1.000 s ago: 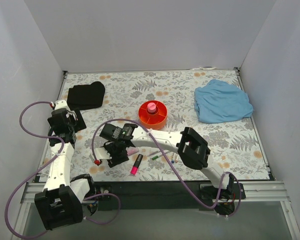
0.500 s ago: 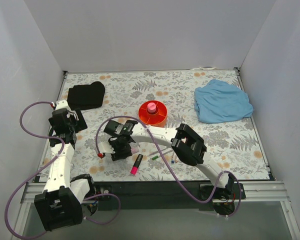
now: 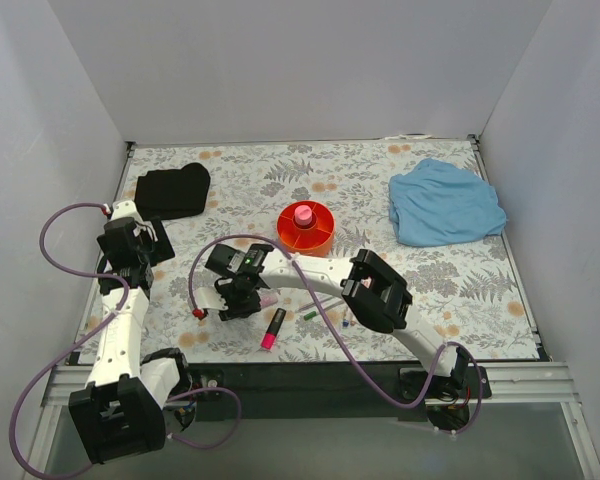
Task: Sort the stationery into containers
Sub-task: Pick up the pen from the center of the board.
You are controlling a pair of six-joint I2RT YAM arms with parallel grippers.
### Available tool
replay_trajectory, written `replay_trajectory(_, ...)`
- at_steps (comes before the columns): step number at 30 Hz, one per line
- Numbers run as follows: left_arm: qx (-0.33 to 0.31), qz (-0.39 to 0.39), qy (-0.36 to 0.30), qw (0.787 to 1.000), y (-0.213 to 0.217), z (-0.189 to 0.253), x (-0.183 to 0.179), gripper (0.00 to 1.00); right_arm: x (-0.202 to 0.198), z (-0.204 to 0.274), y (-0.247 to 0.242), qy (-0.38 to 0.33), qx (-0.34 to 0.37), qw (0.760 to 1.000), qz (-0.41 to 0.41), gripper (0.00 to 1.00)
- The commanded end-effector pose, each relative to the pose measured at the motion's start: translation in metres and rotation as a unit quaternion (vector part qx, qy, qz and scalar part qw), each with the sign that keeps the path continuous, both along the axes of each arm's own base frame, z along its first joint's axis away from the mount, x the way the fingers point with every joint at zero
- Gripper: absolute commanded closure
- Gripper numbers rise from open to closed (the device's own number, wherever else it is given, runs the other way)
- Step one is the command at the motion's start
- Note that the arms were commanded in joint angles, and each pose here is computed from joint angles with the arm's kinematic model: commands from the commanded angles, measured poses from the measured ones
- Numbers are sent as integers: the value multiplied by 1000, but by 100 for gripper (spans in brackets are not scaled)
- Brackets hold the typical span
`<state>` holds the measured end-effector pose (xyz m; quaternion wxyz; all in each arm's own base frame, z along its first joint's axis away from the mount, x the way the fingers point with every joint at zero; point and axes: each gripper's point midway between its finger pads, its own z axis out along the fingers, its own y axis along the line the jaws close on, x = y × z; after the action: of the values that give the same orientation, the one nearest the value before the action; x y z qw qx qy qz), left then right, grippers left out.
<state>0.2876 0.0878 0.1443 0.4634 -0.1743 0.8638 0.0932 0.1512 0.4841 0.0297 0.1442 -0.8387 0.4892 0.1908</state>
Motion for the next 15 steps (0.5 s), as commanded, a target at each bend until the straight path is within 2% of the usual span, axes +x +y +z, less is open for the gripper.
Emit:
replay_trajectory(1,12,-5,-17,1000,1,14,2,13,-9,-5,9,11,7,1000,2,68)
replay_trajectory(4,14,-6,-13,1000,3,14,4,13,-4,3,11,2,11,1000,-9,81)
replay_trajectory(5,16,-6,-16,1000,4,18,5,13,-1,7,9,-4,14,1000,-12,98)
replay_trajectory(10,26,-14,-29,999,9,33,17,13,41,51,-8,-28,44,997,-62,99)
replay_trajectory(14,19,-27,-40,999,6,43,29,14,104,139,-25,-43,114,981,-151,99)
replay_trajectory(15,10,-40,-42,998,1,45,34,14,141,180,-32,-51,159,967,-191,99)
